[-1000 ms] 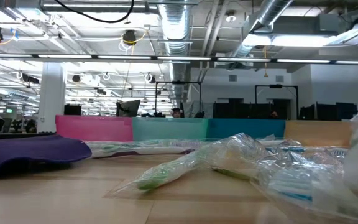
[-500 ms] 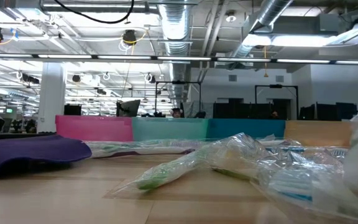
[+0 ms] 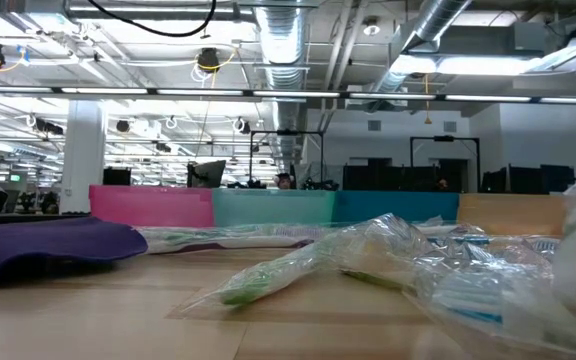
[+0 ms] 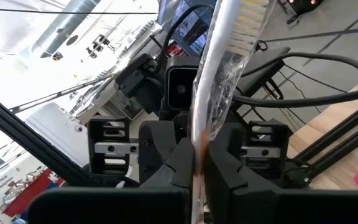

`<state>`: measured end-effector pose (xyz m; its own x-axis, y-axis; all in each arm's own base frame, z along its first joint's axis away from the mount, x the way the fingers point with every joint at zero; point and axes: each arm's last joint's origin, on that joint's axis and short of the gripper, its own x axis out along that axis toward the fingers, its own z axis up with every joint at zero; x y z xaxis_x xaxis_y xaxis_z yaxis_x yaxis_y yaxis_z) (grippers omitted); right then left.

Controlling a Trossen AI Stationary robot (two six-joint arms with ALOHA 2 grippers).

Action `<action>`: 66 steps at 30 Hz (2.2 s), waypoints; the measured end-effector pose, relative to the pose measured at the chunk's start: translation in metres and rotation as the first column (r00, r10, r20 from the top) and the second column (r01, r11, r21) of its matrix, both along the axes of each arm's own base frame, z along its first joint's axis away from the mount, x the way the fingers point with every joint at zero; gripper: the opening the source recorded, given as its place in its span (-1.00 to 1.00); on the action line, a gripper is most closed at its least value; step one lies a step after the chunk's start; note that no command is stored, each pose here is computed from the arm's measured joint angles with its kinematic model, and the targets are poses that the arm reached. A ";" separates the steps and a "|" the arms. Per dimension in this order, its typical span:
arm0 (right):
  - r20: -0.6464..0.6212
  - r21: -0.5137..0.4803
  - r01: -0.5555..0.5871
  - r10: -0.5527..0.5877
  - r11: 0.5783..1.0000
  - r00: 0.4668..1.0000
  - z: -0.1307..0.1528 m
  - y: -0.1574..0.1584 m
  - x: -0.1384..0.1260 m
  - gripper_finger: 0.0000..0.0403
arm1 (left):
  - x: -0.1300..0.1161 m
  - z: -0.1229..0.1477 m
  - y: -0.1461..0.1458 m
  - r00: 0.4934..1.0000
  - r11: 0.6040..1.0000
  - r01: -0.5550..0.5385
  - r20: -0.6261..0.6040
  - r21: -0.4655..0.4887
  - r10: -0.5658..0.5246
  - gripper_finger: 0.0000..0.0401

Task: Pick & Place Toothbrushes
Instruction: Put the orange toothbrush into the blue bin

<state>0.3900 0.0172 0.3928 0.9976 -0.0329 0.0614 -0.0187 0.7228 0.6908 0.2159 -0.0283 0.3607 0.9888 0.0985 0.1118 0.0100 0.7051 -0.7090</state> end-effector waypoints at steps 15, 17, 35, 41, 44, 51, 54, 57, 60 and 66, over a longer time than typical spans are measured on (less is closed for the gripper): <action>-0.060 0.046 0.020 -0.017 0.999 0.998 -0.002 -0.008 -0.004 -0.95 | -0.007 0.005 0.001 1.000 1.000 -0.006 0.023 0.030 0.006 0.29; -0.075 0.049 0.045 -0.041 0.998 0.996 0.000 -0.013 -0.007 -0.95 | -0.008 0.006 0.002 0.999 0.999 -0.017 0.027 0.027 0.016 0.34; -0.515 -0.034 0.370 -0.334 0.928 0.790 -0.007 -0.121 -0.080 -0.95 | -0.001 0.000 0.002 0.999 0.999 -0.035 -0.004 0.023 0.035 0.21; -0.697 -0.087 0.409 -0.349 0.908 0.627 -0.035 -0.164 -0.097 -0.95 | 0.011 -0.009 0.007 0.996 0.997 -0.071 -0.047 0.022 0.072 0.17; -0.801 -0.092 0.395 -0.304 0.914 0.516 -0.060 -0.186 -0.101 -0.95 | 0.017 -0.014 0.015 0.992 0.994 -0.105 -0.065 -0.008 0.104 0.15; -0.928 -0.056 0.282 -0.154 0.958 0.340 -0.115 -0.222 -0.098 -0.95 | 0.027 -0.021 0.040 0.975 0.977 -0.209 -0.087 -0.049 0.204 0.15; -0.951 -0.034 0.292 -0.121 0.956 0.284 -0.134 -0.232 -0.096 -0.95 | 0.029 -0.022 0.046 0.971 0.972 -0.231 -0.082 -0.050 0.226 0.15; -0.969 -0.028 0.276 -0.094 0.961 0.227 -0.151 -0.240 -0.096 -0.95 | 0.028 -0.022 0.051 0.966 0.967 -0.251 -0.079 -0.045 0.247 0.13; -0.979 -0.016 0.272 -0.070 0.962 0.191 -0.164 -0.244 -0.093 -0.95 | 0.028 -0.022 0.055 0.962 0.963 -0.266 -0.078 -0.044 0.262 0.13; -0.990 0.007 0.255 -0.029 0.967 0.138 -0.188 -0.246 -0.085 -0.95 | 0.028 -0.021 0.056 0.961 0.962 -0.270 -0.075 -0.038 0.267 0.13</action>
<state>0.3045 -0.2284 0.2048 0.1878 -0.0766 -0.9792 0.8430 0.5242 0.1207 0.2435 0.0282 0.3397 0.9305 0.3646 0.0334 -0.2249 0.6411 -0.7338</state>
